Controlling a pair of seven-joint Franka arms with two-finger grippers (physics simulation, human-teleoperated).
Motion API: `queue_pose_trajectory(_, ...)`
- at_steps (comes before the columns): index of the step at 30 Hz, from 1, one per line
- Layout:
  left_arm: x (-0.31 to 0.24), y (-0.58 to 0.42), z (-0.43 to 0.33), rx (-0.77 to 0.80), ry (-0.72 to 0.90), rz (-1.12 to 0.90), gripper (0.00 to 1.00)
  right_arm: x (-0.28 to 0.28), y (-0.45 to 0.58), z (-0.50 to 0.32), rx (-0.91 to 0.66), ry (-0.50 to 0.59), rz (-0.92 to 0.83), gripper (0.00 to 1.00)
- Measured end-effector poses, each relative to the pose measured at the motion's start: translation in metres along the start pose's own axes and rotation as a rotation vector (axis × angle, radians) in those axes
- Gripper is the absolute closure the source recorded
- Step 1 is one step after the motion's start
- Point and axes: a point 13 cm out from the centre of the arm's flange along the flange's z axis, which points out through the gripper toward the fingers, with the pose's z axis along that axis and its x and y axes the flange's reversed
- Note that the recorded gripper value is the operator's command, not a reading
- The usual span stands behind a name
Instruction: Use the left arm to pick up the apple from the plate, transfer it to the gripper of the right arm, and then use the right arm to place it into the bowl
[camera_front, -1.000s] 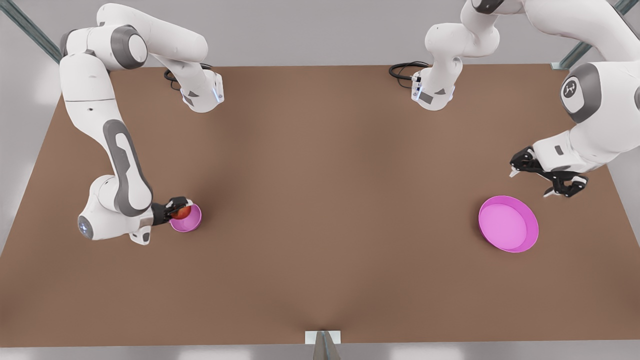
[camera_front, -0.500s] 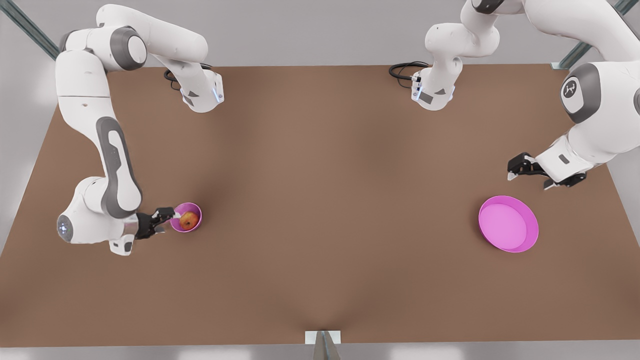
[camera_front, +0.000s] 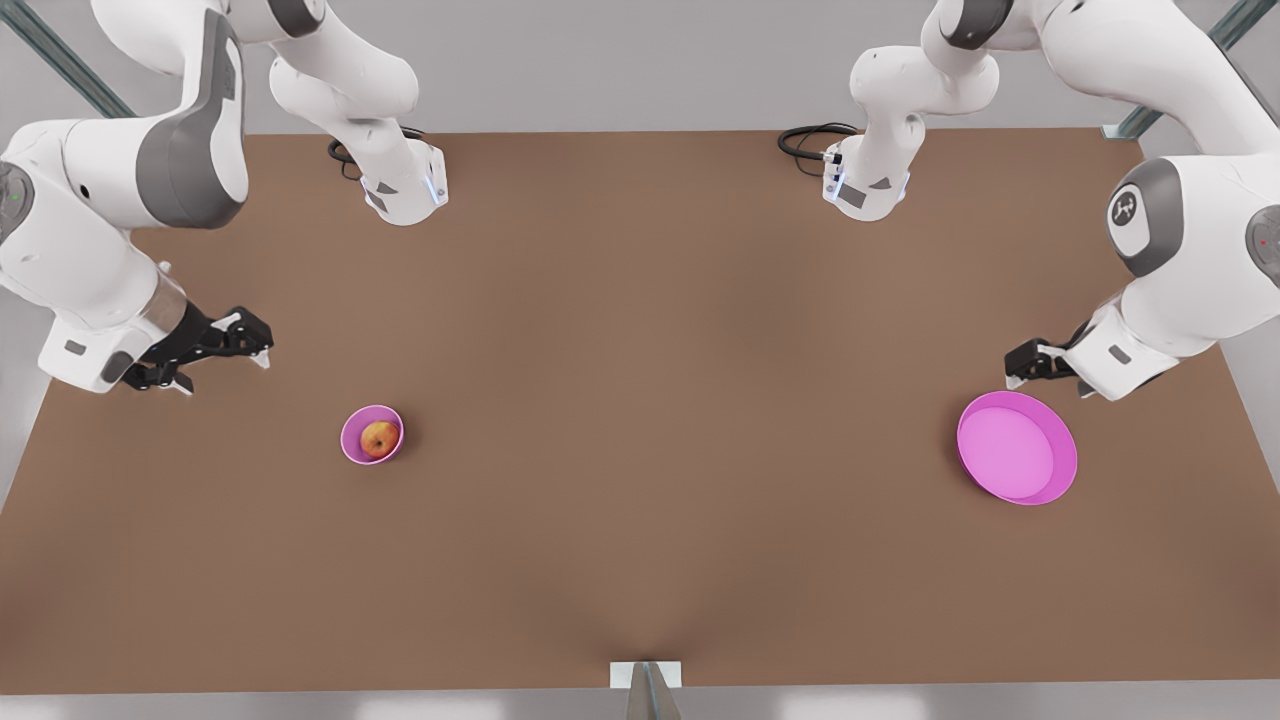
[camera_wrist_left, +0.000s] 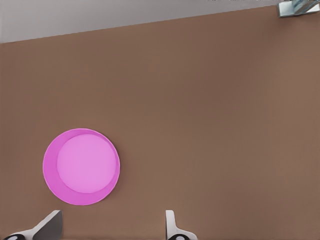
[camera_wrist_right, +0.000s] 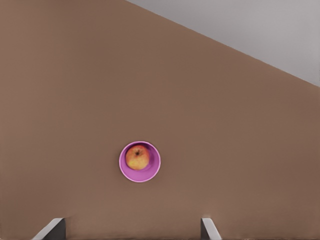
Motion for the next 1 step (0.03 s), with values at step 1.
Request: queue_pose_trajectory(1,-0.0005,0.0001,0.0000,0.000,-0.002,-0.006,0.00,0.0005,0.0021,0.0037,-0.001,0.011,0.023,0.00)
